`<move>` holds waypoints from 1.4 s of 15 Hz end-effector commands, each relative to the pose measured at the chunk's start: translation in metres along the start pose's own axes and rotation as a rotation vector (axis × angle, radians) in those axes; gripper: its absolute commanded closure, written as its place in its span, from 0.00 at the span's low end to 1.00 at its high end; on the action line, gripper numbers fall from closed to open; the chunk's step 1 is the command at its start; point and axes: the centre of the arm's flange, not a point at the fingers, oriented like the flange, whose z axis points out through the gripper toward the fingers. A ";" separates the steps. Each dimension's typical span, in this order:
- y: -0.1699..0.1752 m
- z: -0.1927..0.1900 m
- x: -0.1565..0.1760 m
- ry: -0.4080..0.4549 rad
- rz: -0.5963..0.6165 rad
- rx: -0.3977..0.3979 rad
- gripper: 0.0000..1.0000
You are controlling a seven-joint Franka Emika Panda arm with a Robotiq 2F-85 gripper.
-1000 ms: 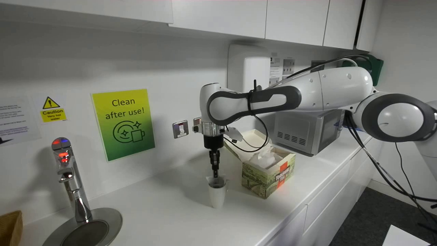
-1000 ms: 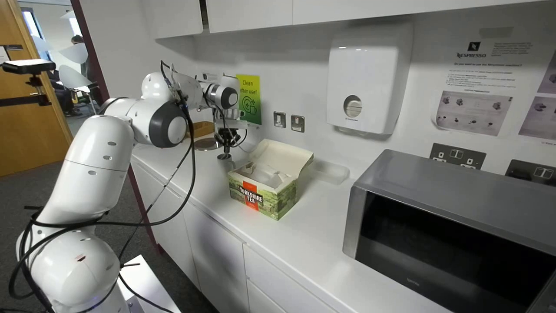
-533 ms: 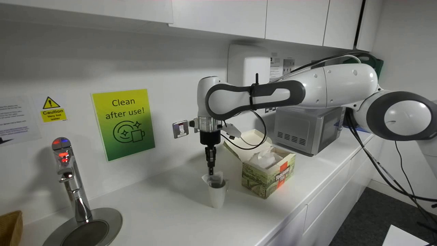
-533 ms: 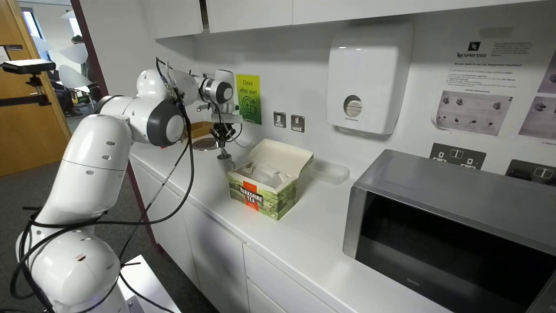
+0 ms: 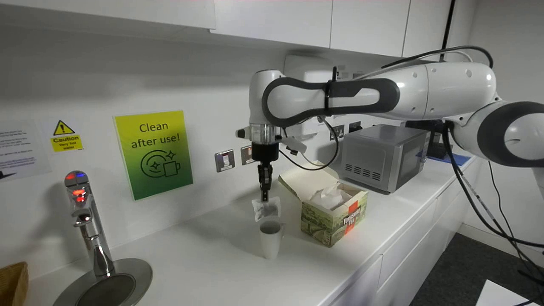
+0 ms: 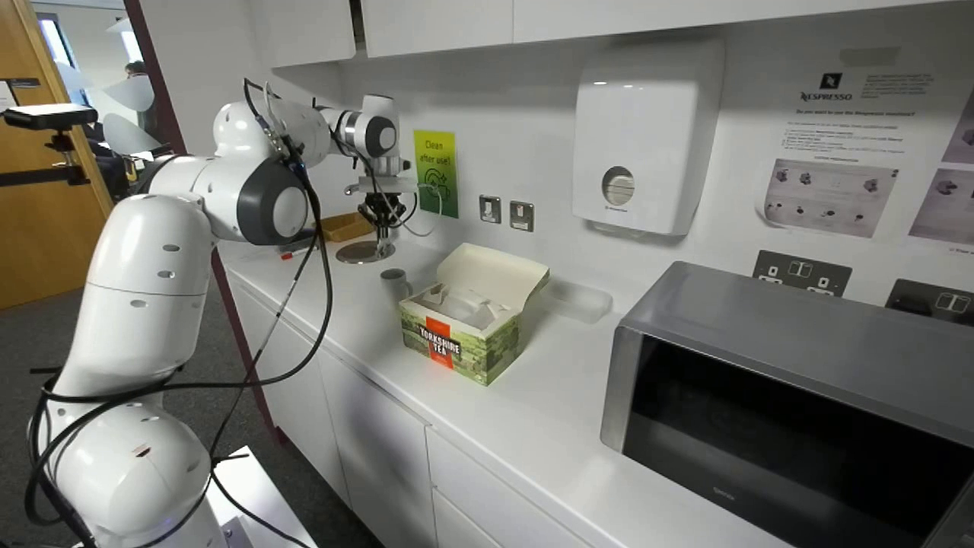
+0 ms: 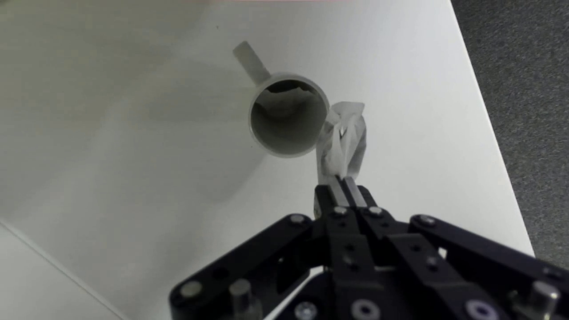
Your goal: Move the tea bag from the mug to the box
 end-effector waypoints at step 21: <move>-0.015 -0.058 -0.219 0.142 0.467 -0.086 1.00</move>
